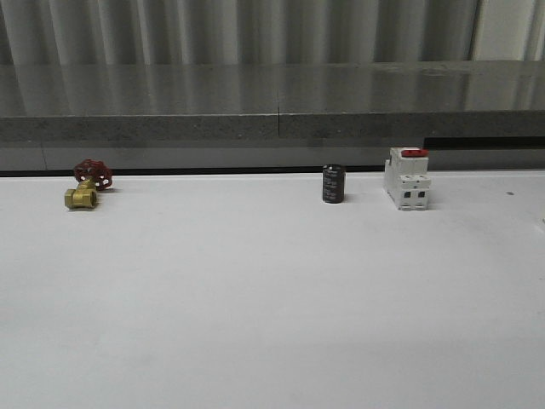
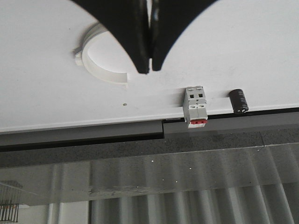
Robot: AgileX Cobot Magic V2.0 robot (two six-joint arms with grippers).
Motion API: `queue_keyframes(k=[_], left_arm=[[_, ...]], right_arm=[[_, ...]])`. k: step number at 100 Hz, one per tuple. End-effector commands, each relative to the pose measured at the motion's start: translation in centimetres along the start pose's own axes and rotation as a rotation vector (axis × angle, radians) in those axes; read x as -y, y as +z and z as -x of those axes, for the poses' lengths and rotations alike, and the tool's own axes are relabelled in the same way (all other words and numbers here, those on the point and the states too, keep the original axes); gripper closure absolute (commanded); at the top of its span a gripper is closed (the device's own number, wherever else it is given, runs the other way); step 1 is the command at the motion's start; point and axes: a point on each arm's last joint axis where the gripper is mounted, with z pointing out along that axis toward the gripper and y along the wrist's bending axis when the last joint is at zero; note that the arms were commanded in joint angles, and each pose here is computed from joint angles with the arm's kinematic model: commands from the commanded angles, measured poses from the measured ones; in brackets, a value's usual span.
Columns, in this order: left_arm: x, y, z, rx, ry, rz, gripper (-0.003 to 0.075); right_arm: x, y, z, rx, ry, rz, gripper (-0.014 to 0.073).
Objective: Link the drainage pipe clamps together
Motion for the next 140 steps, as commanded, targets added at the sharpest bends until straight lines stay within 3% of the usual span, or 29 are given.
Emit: queue_keyframes(k=[1,35,55,69,97,117,140], left_arm=[[0.0,0.0,-0.6,0.068,0.0,-0.004,0.0741],[0.0,-0.1,-0.3,0.075,0.018,-0.004,0.0741],[0.1,-0.6,3.2,0.057,-0.025,-0.004,0.0741],[0.3,-0.3,6.5,-0.062,-0.025,0.003,0.0741],[0.4,3.0,11.9,-0.45,-0.019,0.029,0.0741],[0.4,6.0,11.9,-0.609,-0.023,0.035,0.0741],[0.4,7.6,10.8,-0.697,-0.022,0.04,0.0741]], right_arm=[[-0.2,-0.3,1.5,0.123,0.0,0.011,0.0655],[-0.2,-0.3,1.5,0.123,0.0,0.011,0.0655],[-0.2,-0.3,1.5,0.123,0.0,0.011,0.0655],[-0.2,-0.3,1.5,0.123,0.0,0.011,0.0655],[-0.2,-0.3,1.5,0.123,0.0,0.011,0.0655],[-0.2,-0.3,1.5,0.123,0.0,0.011,0.0655],[-0.2,-0.3,1.5,0.123,0.0,0.011,0.0655]])
